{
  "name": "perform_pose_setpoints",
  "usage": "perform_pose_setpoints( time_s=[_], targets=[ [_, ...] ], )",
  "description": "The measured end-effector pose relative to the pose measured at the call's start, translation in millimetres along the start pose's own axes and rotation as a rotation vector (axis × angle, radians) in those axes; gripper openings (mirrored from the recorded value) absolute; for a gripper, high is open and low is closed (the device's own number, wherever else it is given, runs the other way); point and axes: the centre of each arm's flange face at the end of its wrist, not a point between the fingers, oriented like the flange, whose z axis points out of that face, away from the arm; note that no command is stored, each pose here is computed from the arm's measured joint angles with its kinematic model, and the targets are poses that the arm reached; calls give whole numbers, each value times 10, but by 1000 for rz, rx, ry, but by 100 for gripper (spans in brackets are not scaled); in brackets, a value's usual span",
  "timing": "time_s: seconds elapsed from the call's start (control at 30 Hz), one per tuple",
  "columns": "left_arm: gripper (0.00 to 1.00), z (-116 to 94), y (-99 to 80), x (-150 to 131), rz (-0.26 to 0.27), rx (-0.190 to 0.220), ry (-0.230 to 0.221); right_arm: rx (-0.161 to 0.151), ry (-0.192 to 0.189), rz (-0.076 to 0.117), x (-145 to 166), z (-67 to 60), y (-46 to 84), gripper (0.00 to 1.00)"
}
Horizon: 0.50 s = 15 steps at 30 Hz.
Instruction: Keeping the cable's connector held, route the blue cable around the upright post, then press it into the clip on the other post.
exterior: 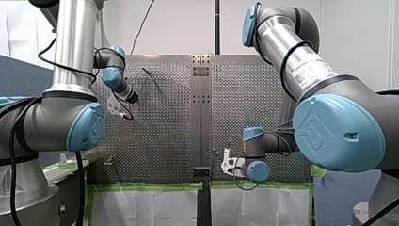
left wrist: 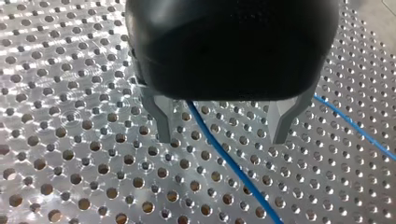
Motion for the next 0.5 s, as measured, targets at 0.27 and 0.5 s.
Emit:
perform_pose_setpoints(
  time_s=[0.27,0.5],
  targets=[
    [100,-154,-28,-140,-3,3,-55,4,1,0,0,-6,-19,0],
    [100,-190,-65,-204,8,16,-73,13,0,0,-3,-9,-35,0]
  ],
)
